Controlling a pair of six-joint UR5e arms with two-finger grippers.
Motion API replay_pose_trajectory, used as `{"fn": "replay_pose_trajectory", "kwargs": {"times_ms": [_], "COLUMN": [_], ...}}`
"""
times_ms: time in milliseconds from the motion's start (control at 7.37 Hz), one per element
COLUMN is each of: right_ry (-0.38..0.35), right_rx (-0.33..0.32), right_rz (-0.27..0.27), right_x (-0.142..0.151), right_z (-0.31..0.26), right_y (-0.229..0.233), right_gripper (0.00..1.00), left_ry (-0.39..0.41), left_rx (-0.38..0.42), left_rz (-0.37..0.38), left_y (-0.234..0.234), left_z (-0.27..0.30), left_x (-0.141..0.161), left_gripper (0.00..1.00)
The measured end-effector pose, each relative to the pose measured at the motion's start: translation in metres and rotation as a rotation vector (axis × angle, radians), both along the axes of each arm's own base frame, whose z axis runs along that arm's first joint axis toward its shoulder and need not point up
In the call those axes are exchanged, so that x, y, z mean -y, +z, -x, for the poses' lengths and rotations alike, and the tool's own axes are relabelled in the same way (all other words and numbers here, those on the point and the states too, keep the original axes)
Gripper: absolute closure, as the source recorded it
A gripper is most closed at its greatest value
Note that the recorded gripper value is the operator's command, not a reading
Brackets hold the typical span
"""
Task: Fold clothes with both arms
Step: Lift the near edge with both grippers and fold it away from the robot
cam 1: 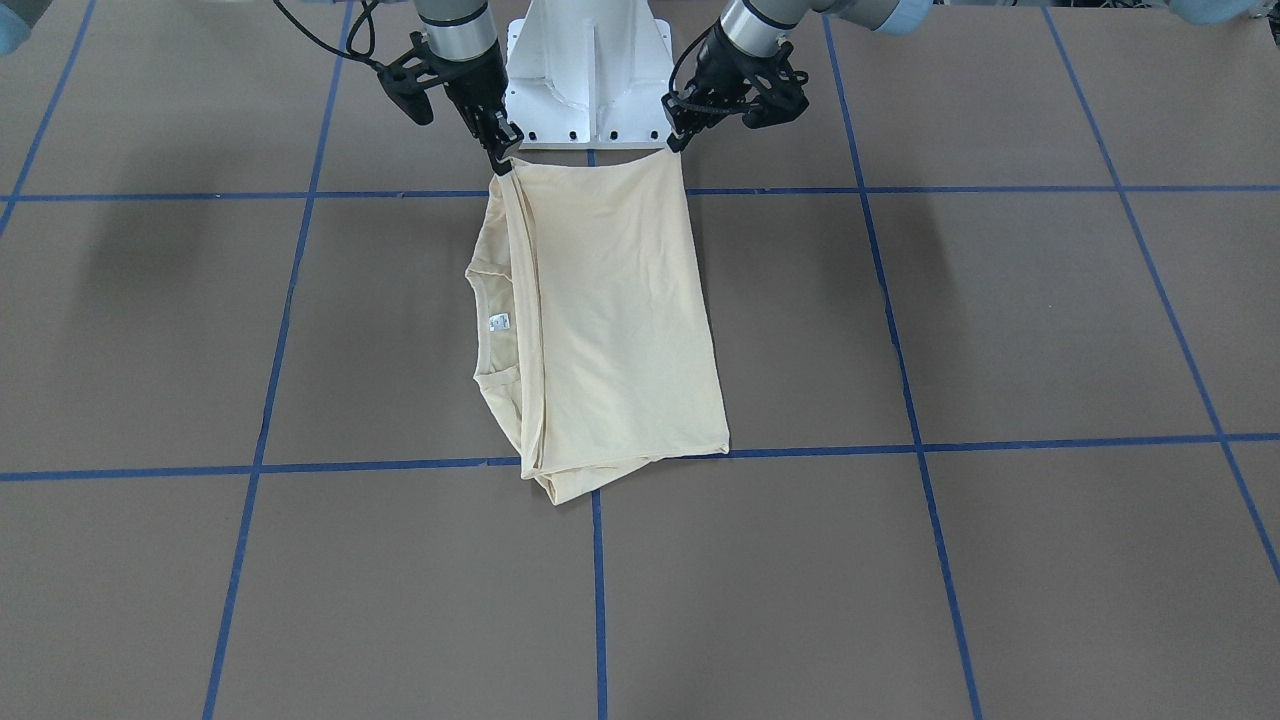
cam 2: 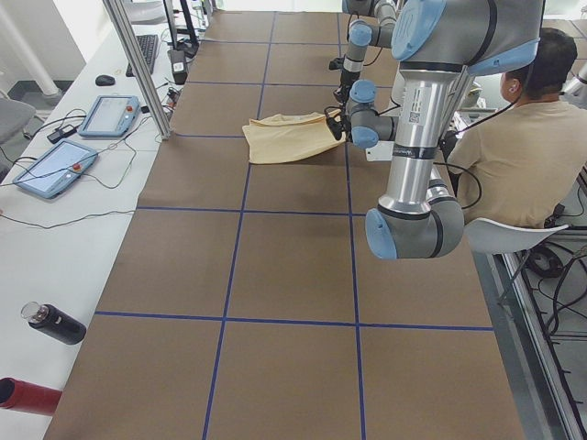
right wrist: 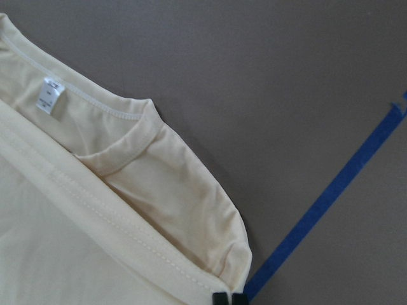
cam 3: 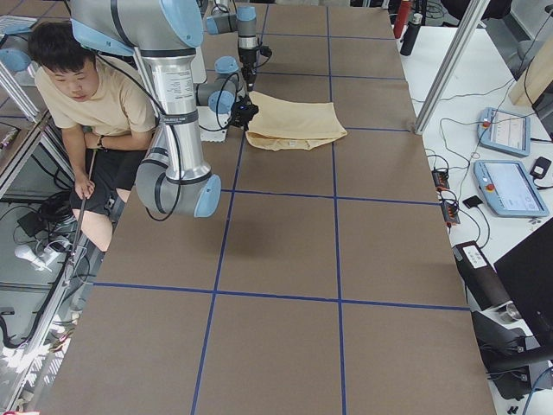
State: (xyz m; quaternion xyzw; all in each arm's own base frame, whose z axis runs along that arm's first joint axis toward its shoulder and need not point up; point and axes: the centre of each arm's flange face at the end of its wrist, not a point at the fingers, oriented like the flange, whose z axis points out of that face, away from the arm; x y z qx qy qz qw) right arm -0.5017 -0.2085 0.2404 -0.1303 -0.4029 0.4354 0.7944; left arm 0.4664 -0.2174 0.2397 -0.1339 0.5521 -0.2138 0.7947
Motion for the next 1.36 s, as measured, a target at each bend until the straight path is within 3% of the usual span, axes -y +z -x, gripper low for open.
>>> {"fn": "replay_pose_trajectory", "kwargs": {"times_ms": [271,543,950,1357], "right_ry": [0.057,0.08,0.078,0.058], "right_rx": [0.004,0.005,-0.09,-0.127], "right_rz": [0.023,0.054,0.0,-0.076], "right_x": [0.042,0.117,0.235,0.332], "right_z": [-0.025,-0.031,-0.006,0.031], "right_y": [-0.015,-0.029,-0.032,-0.024], "right_gripper": [1.0,1.0,1.0,1.0], "left_ry": [-0.034,-0.079,-0.123,-0.171], "left_rx": [-0.031,-0.013,0.08,0.108], "left_rz": [-0.043,-0.112,-0.165,-0.176], "left_y": [-0.014,-0.015,0.007,0.034], "left_z": [0.03,0.048,0.028,0.009], "left_x": [0.032,0.114,0.229,0.296], "left_gripper": [1.0,1.0,1.0,1.0]}}
